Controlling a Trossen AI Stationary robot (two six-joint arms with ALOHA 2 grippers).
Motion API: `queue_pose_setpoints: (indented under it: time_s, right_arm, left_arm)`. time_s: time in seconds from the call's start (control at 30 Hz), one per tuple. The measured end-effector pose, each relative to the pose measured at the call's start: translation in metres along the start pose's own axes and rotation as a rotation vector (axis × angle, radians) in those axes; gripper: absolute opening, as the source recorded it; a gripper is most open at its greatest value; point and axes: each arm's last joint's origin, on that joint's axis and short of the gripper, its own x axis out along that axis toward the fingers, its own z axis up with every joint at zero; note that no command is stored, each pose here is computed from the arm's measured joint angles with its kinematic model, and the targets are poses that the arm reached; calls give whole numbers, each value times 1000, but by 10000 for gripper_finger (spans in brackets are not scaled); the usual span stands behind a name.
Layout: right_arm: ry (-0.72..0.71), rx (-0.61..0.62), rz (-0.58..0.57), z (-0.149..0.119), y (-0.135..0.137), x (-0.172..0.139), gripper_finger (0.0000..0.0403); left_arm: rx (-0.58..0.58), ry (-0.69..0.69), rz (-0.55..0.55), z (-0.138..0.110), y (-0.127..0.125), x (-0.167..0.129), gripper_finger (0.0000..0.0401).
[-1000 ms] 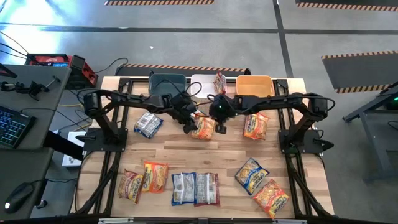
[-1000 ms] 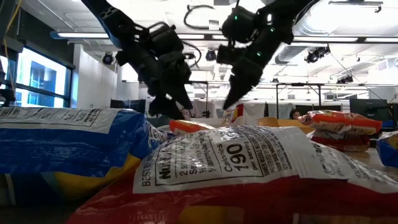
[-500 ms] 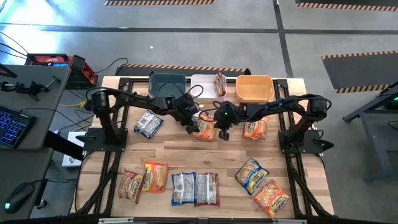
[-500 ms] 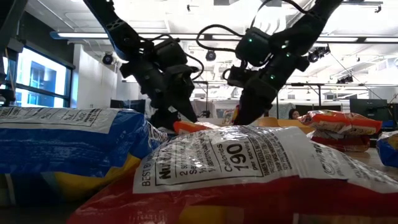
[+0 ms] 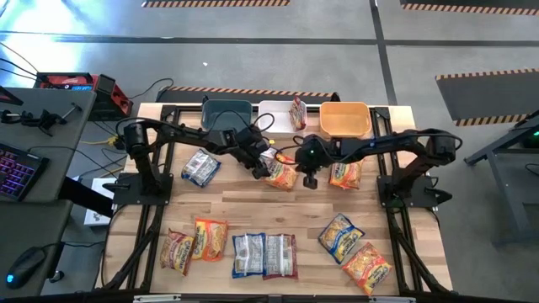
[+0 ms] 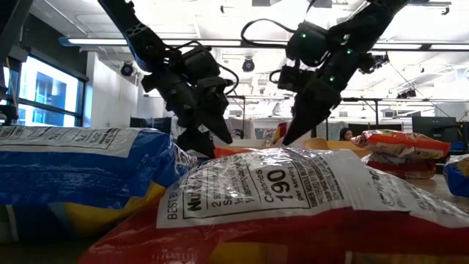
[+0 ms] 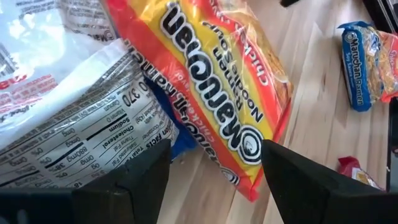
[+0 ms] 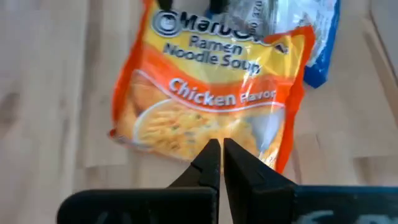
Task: Sort Maruchan noodles
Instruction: Put the top left orange noodle pack into the blue bin
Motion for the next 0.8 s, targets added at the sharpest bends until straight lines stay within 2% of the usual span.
queue_pose_setpoints:
  time_s: [0.1, 0.27, 0.5, 0.8]
  right_arm:
    - [39, 11, 65, -4, 3, 1, 0]
    - [102, 12, 50, -14, 1, 25, 0]
    - [52, 1, 19, -14, -3, 50, 0]
    - [15, -6, 14, -12, -5, 53, 0]
  left_arm:
    - [11, -31, -13, 4, -1, 0, 239]
    - [4, -59, -27, 7, 1, -2, 239]
    - [-40, -18, -63, 4, 6, 9, 239]
    - [-25, -43, -113, 6, 6, 12, 238]
